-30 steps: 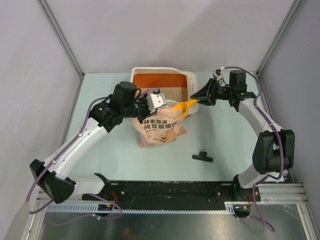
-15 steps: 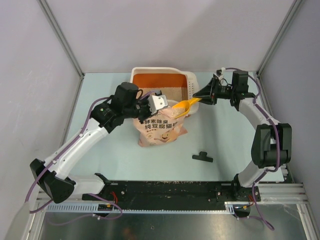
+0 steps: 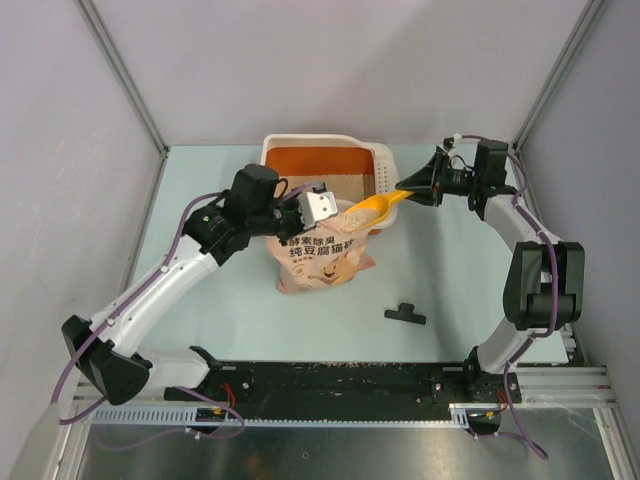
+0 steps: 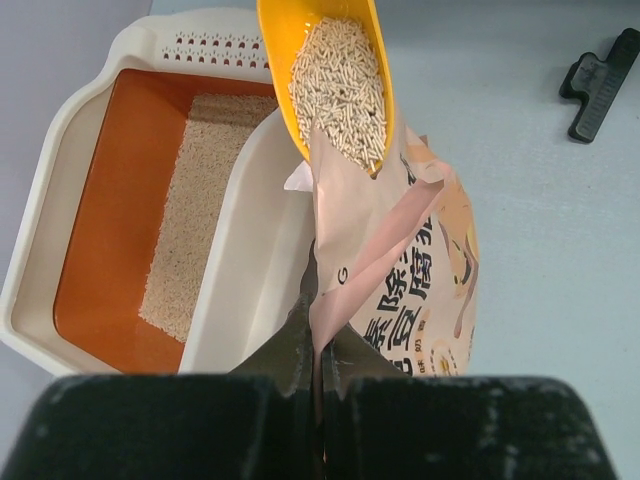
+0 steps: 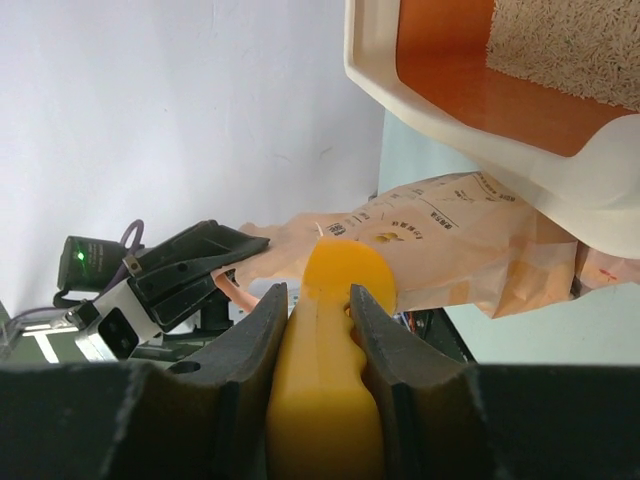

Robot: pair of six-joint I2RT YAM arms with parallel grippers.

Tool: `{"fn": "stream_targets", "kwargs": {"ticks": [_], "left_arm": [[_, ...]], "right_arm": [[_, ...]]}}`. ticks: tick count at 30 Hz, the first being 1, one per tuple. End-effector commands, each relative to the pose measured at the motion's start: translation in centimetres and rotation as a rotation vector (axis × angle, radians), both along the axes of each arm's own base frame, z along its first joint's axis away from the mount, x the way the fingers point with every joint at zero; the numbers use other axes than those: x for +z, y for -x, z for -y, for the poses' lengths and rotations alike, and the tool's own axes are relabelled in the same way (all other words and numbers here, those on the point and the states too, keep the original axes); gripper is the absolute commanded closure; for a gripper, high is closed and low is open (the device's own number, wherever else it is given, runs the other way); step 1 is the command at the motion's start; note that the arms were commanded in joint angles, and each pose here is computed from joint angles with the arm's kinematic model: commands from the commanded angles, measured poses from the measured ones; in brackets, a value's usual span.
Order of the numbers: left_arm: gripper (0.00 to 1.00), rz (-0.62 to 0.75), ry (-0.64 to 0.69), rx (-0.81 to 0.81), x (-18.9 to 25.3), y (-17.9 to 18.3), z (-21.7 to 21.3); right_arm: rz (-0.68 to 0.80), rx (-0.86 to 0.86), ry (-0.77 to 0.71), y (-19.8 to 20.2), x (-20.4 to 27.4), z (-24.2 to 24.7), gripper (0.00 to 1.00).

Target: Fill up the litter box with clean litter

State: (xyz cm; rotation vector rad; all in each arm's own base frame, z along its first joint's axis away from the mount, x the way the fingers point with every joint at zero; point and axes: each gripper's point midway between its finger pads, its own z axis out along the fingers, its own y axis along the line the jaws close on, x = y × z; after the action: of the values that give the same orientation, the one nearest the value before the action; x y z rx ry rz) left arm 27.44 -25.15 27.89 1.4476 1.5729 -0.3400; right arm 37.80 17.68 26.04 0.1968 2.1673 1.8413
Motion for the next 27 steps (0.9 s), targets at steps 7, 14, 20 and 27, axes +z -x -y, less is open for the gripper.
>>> {"fn": "stream_targets", "kwargs": {"ticks": [7, 14, 20, 27], "left_arm": [[1.0, 0.235, 0.135, -0.025, 7.2, -1.5, 1.4], [1.0, 0.247, 0.126, -0.017, 7.3, -1.8, 1.3], [1.0, 0.243, 0.122, -0.009, 7.1, -1.7, 1.1], [1.0, 0.23, 0.107, -0.01, 6.1, -1.8, 1.1]], "right_arm": [[-0.024, 0.033, -0.058, -0.9, -0.2, 0.9, 1.0], [-0.024, 0.03, -0.065, -1.2, -0.2, 1.0, 1.0], [-0.001, 0.017, -0.073, -1.6, 0.5, 1.4, 1.0], [0.024, -0.011, -0.074, -3.2, 1.4, 1.8, 1.0]]}}
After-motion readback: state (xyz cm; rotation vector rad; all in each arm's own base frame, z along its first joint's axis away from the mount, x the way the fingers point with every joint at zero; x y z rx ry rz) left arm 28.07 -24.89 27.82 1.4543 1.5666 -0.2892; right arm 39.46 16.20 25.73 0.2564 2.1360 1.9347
